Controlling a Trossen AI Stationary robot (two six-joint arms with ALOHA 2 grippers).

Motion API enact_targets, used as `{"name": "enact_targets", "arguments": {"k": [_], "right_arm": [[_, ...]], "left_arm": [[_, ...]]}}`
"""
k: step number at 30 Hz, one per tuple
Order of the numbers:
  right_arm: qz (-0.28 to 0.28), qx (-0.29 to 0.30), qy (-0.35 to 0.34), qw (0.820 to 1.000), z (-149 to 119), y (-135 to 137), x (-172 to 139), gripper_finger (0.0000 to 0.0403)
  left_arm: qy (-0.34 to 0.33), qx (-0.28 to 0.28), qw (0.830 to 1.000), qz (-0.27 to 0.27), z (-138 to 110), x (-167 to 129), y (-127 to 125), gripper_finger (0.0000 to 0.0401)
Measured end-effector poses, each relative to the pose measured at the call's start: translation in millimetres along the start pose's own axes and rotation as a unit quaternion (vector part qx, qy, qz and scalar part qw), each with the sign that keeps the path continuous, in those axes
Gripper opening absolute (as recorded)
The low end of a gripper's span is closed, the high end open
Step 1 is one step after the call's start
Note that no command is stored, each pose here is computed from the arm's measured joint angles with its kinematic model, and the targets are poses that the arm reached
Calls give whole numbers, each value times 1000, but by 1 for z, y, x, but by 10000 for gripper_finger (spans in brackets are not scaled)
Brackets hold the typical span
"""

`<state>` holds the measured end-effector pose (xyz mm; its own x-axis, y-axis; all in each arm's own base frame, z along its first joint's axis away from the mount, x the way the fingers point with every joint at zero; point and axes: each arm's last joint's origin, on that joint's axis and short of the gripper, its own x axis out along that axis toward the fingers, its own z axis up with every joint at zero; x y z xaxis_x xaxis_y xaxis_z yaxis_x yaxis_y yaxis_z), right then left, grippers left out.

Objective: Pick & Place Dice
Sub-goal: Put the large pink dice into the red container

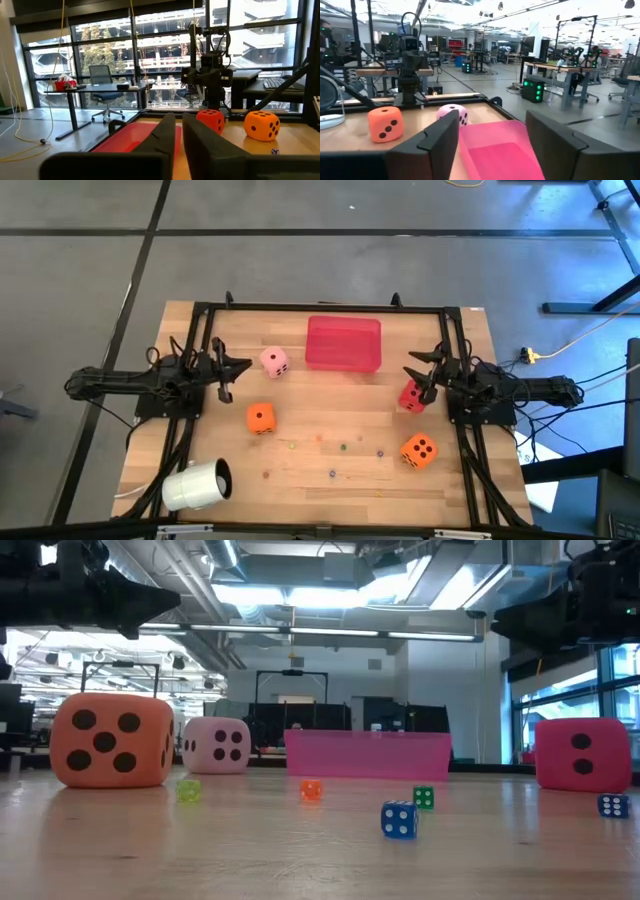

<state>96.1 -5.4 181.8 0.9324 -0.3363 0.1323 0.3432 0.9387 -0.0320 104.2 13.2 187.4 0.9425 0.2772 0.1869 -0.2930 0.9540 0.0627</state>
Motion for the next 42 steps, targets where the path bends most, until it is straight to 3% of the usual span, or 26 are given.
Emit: {"name": "enact_targets", "arguments": {"k": [6, 13, 20, 33, 42], "right_arm": [[-5, -7, -14, 1000, 3, -1, 0, 249], [-18, -31, -51, 998, 10, -3, 0, 248], [-24, -31, -54, 998, 11, -4, 0, 247], [-19, -33, -50, 998, 10, -3, 0, 247], [-18, -32, -50, 998, 10, -3, 0, 247]], "left_arm": [[-7, 30, 999, 8, 12, 3, 1, 116], [16, 49, 995, 86, 22, 9, 5, 236], [65, 57, 987, 138, 12, 16, 6, 328], [125, 79, 973, 179, -1, 24, 5, 394], [137, 0, 975, 174, -9, 28, 3, 400]]}}
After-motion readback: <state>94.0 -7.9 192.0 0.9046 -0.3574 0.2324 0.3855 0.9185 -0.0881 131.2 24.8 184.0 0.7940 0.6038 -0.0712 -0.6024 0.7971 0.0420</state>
